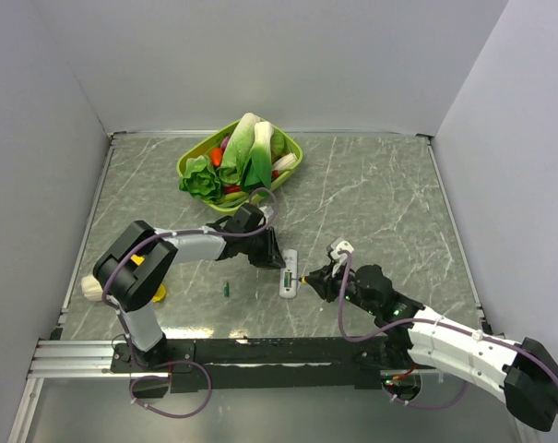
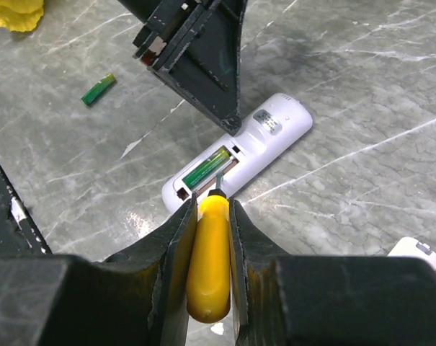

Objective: Unload the batteries from the remote control

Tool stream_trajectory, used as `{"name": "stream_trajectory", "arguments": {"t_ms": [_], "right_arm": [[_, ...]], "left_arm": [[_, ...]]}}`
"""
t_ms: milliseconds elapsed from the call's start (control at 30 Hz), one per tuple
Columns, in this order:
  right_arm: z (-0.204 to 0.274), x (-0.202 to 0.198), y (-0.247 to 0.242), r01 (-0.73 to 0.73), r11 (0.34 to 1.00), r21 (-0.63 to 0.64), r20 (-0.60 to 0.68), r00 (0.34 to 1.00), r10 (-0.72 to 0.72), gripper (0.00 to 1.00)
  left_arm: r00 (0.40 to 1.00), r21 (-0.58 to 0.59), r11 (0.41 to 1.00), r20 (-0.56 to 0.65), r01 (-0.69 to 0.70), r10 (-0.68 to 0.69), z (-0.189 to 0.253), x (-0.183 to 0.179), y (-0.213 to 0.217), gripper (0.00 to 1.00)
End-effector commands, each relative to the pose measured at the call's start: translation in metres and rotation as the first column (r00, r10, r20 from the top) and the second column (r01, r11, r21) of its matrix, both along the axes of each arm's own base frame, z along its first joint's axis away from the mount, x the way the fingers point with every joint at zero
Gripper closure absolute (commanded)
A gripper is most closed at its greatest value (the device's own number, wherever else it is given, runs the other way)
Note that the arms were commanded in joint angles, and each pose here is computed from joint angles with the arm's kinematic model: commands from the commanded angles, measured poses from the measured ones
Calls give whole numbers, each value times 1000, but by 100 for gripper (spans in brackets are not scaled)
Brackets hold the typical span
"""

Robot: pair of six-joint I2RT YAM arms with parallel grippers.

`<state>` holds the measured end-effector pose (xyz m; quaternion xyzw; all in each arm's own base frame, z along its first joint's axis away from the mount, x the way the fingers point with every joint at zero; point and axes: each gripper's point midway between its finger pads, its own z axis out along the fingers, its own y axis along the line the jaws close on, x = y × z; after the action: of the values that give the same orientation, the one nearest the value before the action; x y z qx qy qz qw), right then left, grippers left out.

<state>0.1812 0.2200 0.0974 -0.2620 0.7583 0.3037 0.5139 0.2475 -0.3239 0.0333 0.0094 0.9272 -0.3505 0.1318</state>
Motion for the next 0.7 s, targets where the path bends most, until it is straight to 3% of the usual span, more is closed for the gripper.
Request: {"name": "stream_trajectory", "arguments": {"t_ms": [0, 667], "right_arm": [[7, 4, 5, 13, 1000, 28, 39, 999, -14, 100], [24, 0, 8, -7, 998, 69, 97, 995, 0, 100]], "left_arm": [[999, -24, 999, 29, 42, -41, 11, 8, -11, 73], [999, -46, 998, 19, 50, -49, 15, 0, -9, 76]]}}
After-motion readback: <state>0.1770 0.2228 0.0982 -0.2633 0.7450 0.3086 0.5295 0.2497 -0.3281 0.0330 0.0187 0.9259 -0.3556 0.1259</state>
